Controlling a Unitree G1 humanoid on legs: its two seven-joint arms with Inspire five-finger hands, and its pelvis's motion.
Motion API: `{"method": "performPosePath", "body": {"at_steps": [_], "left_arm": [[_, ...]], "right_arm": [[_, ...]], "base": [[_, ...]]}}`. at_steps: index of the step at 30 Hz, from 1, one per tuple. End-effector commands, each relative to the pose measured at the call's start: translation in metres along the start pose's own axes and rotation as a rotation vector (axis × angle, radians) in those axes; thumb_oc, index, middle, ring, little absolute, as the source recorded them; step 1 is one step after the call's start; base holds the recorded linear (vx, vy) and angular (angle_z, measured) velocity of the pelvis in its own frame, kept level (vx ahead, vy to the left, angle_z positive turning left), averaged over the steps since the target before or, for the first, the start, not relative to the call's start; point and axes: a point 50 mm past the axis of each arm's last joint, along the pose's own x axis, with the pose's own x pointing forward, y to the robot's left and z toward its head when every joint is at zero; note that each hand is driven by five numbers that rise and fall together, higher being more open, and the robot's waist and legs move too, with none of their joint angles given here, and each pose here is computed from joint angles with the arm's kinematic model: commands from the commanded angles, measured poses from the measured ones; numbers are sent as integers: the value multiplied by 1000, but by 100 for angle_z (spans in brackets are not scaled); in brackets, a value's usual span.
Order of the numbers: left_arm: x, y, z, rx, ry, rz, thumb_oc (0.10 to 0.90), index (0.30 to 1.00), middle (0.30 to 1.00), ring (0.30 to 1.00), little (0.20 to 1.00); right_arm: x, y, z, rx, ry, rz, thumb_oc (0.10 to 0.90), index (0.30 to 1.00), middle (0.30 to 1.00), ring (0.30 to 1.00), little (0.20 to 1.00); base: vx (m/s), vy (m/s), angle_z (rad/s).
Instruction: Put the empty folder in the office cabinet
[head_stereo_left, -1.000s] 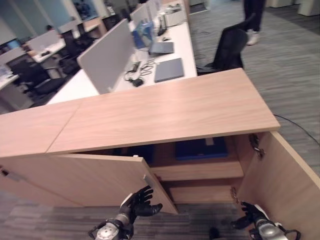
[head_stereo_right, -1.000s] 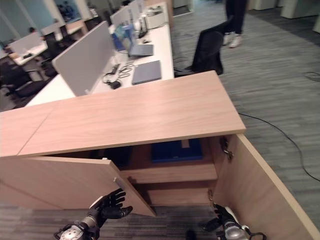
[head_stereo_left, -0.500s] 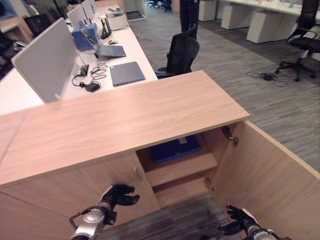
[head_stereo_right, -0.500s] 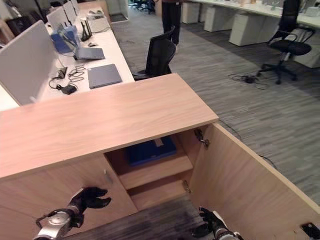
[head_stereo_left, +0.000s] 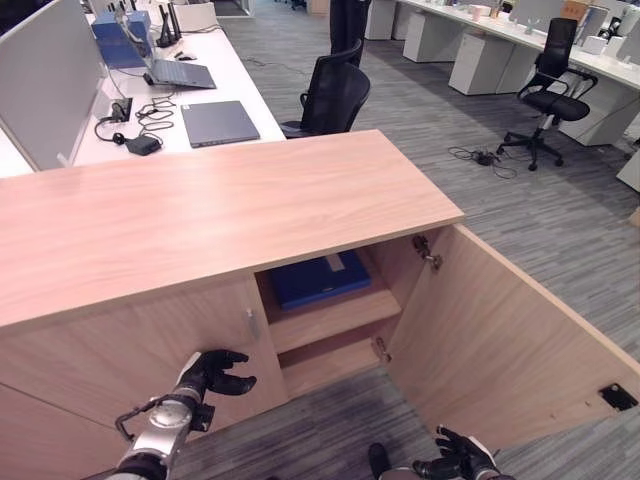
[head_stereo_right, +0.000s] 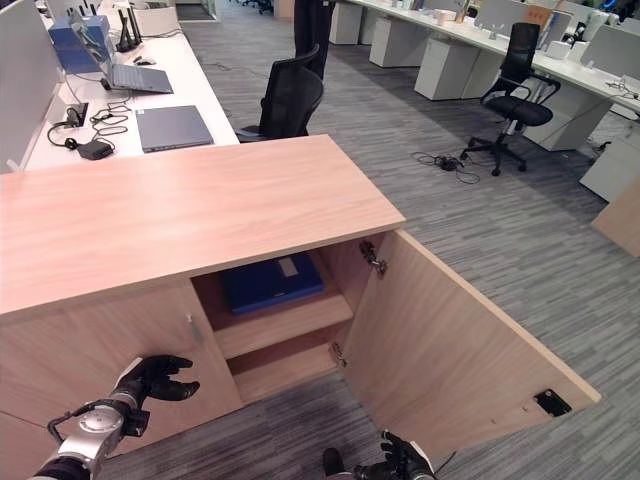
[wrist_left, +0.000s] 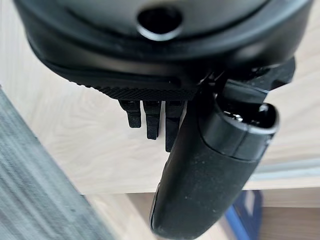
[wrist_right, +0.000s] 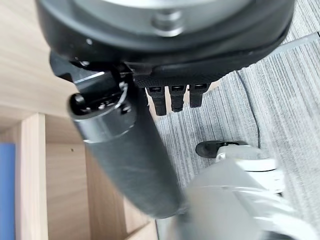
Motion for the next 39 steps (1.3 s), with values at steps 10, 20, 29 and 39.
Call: {"method": "performPosePath", "body": {"at_steps": [10, 20, 29, 39], "left_arm": [[2, -73, 58, -113, -287, -262, 800, 900, 900, 900, 900], [-8, -95, 13, -181, -123, -289, 800, 900, 900, 900, 900], [-20, -80, -34, -146, 48, -261, 800, 900, 900, 900, 900], [-23, -71, -52, -82, 134, -247, 800, 900, 900, 900, 900]], "right_arm": [[12, 0, 45, -35, -131, -16, 800, 900, 900, 900, 900], [12, -11, 19, 15, -7, -36, 800, 900, 900, 900, 900], [-11, -130, 80, 275, -281, -406, 800, 900, 900, 900, 900], [-44, -80, 235, 3, -845, -174, 800, 900, 900, 900, 900]], "base": [[-62, -118, -43], [16, -220, -73], [30, -69, -10], [10, 25, 20]]}}
